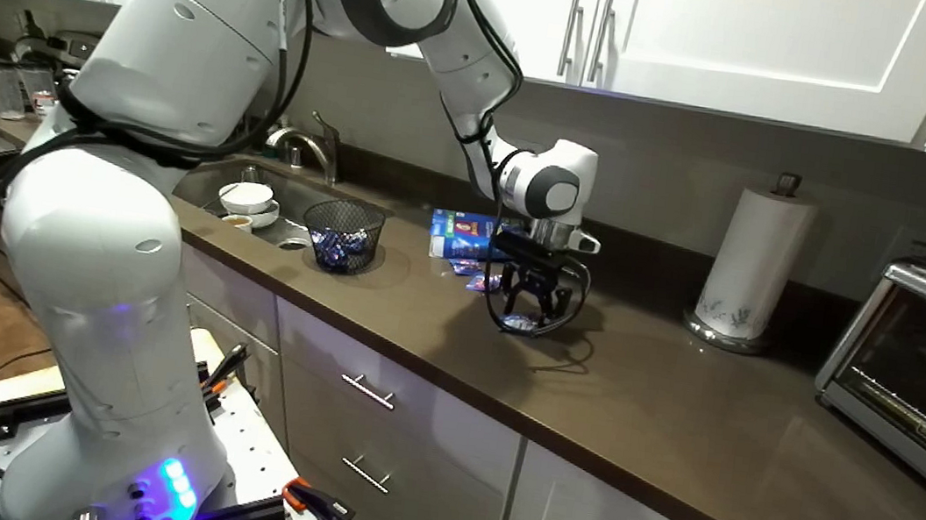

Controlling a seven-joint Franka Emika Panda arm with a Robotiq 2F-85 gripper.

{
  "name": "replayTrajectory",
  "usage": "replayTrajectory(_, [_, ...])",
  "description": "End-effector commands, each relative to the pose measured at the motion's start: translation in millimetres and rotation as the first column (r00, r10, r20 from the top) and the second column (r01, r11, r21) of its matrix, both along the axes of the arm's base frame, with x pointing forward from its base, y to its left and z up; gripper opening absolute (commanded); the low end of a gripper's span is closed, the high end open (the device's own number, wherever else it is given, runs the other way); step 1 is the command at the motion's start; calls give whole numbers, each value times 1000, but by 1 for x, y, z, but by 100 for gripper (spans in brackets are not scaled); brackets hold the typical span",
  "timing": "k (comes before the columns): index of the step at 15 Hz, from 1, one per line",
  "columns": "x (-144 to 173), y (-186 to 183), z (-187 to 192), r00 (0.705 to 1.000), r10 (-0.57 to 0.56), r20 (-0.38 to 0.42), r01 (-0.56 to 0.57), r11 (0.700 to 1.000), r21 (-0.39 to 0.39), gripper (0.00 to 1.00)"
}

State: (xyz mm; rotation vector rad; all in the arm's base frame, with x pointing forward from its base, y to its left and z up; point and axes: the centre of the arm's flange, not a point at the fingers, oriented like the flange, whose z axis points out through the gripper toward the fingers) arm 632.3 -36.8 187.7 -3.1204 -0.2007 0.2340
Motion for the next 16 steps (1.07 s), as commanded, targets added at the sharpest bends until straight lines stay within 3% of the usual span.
replayTrajectory(1, [4,-2,-3,1000,22,-2,-22,999,37,51])
replayTrajectory(9, [-15,29,25,998,26,-65,-24,999,42,1])
replayTrajectory(16, [-64,96,68,988,88,-126,-87,996,15,3])
